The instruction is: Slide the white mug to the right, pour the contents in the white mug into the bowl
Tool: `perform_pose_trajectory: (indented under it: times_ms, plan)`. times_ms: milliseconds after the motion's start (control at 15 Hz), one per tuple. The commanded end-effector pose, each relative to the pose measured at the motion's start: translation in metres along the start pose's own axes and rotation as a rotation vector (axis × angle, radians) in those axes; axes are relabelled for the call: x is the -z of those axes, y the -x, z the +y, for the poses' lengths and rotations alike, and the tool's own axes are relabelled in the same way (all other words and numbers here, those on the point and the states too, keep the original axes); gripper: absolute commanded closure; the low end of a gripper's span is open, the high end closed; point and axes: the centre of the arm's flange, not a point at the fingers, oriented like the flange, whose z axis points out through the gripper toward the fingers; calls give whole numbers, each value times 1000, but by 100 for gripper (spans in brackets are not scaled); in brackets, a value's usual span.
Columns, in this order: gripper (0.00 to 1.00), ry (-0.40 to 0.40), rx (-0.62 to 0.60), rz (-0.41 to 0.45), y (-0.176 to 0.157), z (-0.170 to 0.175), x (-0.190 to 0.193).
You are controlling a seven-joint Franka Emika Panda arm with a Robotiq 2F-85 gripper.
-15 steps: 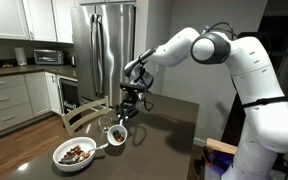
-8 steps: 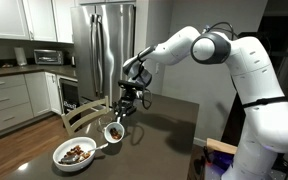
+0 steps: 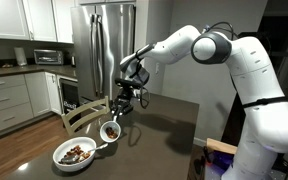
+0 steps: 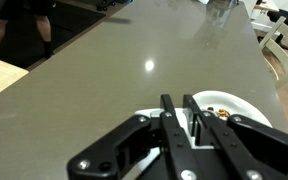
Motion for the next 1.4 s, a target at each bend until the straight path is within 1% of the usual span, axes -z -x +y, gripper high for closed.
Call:
perform_pose_trajectory:
  times_ms: [0, 1000, 1067, 1133, 1200, 1333]
  plan:
    - [93, 19, 26, 13, 16, -10, -5]
    - [94, 95, 84, 13, 35, -45, -49]
    - [93, 101, 86, 15, 36, -46, -51]
    - [93, 84, 83, -1, 29, -36, -52]
    - [84, 88, 84, -1, 30, -37, -54]
    - [84, 89, 79, -3, 27, -36, -55]
